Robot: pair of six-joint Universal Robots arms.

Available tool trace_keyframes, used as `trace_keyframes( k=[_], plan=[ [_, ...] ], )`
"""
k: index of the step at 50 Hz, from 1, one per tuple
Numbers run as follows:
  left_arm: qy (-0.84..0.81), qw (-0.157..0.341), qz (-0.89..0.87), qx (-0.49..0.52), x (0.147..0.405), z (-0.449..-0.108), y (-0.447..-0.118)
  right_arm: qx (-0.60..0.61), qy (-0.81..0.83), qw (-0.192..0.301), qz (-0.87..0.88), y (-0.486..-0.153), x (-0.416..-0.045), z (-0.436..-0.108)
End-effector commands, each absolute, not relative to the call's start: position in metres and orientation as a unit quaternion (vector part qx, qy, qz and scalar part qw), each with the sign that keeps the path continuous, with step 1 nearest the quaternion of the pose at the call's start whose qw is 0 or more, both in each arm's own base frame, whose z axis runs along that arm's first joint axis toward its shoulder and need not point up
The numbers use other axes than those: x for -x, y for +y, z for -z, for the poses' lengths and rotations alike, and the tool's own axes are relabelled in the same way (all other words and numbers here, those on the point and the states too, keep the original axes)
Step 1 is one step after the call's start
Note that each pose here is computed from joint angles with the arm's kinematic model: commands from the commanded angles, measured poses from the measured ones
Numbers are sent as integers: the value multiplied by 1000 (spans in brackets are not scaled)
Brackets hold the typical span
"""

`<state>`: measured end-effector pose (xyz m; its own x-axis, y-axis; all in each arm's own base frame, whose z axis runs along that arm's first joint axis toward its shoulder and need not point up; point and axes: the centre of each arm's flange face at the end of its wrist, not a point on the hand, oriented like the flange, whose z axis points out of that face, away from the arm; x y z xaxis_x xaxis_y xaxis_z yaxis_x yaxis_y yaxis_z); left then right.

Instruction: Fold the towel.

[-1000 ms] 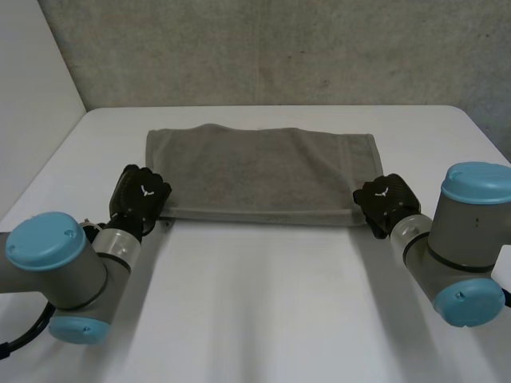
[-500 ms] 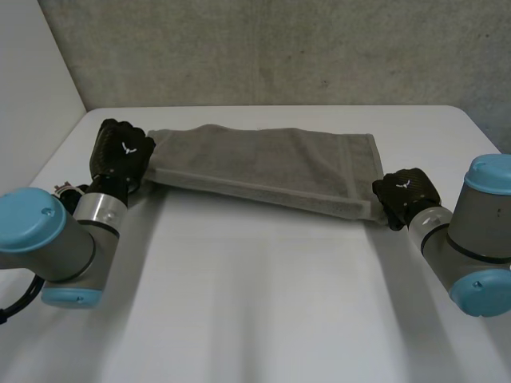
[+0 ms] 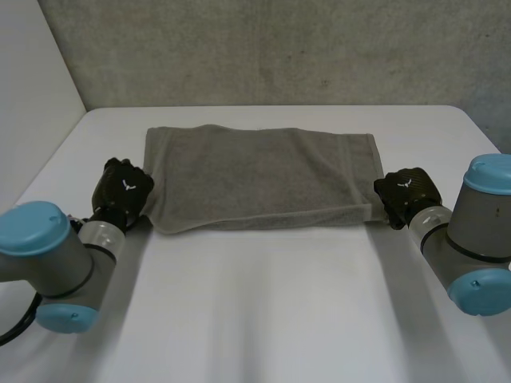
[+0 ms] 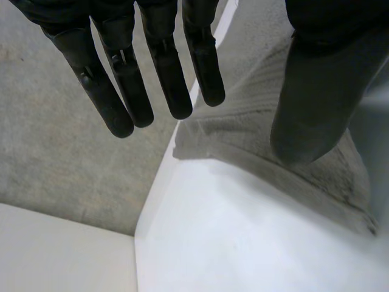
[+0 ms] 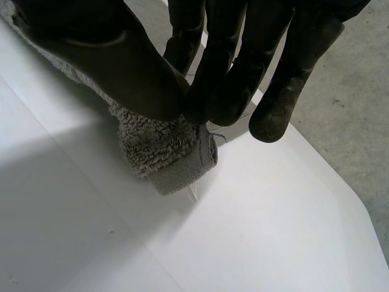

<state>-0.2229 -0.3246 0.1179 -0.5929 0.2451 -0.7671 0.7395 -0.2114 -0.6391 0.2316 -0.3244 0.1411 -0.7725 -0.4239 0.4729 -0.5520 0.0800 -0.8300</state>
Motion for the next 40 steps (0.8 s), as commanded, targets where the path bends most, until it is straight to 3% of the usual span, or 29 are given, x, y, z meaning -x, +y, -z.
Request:
trace_keyframes(
  k=[1,9,19,40],
  plan=[
    [615,183,645,-415,213,-132,-317,-333,-733,54,-591,-324,-232,-141],
    [634,139,624,-435,207,-147,-305,-333,-733,54,-590,-325,-232,-141],
    [680,70,628,-371,201,-145,-314,-336,-733,52,-590,-323,-234,-139],
    [706,19,627,-329,215,-122,-338,-334,-736,53,-587,-323,-232,-137]
  ],
)
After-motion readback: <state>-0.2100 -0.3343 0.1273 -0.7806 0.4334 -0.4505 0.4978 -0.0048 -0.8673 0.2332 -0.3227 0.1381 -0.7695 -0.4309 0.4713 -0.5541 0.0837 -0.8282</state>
